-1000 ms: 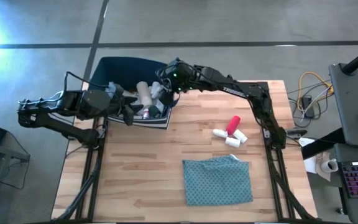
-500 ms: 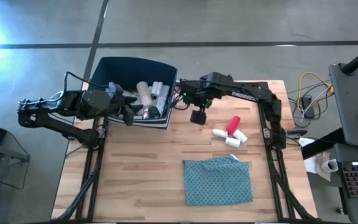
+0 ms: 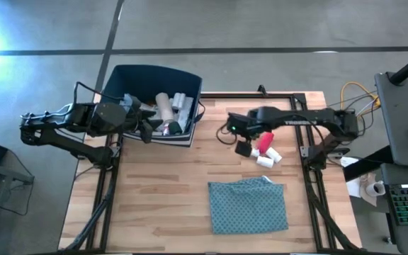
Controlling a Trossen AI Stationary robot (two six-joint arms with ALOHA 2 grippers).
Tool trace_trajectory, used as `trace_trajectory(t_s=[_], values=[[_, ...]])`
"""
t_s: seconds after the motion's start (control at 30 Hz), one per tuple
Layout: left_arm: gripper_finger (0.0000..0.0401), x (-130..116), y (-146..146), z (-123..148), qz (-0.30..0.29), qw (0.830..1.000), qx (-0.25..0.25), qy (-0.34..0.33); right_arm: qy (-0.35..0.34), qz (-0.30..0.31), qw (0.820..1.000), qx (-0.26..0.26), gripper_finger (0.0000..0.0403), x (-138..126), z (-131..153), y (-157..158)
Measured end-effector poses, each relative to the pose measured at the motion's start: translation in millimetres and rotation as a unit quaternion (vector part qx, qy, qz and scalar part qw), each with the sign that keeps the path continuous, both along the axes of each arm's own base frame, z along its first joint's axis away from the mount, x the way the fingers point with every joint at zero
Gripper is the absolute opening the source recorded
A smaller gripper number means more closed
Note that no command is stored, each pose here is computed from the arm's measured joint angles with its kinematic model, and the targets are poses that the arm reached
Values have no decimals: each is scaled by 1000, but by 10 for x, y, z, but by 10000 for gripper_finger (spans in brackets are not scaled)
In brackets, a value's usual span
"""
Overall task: Pick & place medical supplies in basket/bin
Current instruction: Put the white bandage into the blue bin
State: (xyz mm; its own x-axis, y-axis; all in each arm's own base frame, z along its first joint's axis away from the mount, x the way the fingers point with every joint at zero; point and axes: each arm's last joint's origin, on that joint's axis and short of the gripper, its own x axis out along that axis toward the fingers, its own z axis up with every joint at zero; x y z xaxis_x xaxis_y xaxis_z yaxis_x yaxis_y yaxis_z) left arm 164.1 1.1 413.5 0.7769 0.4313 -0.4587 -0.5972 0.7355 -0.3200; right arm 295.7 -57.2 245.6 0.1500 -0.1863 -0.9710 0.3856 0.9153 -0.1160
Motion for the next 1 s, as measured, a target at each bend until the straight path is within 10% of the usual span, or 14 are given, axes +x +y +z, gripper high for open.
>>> trace_trajectory(t_s=[0.6,1.0], values=[[230,17,-1,-2,0,1000,0,0,12,16,1000,1,349,-327,-883,104],[230,17,1,-2,1,1000,0,0,22,-61,996,61,283,-307,-1132,92]])
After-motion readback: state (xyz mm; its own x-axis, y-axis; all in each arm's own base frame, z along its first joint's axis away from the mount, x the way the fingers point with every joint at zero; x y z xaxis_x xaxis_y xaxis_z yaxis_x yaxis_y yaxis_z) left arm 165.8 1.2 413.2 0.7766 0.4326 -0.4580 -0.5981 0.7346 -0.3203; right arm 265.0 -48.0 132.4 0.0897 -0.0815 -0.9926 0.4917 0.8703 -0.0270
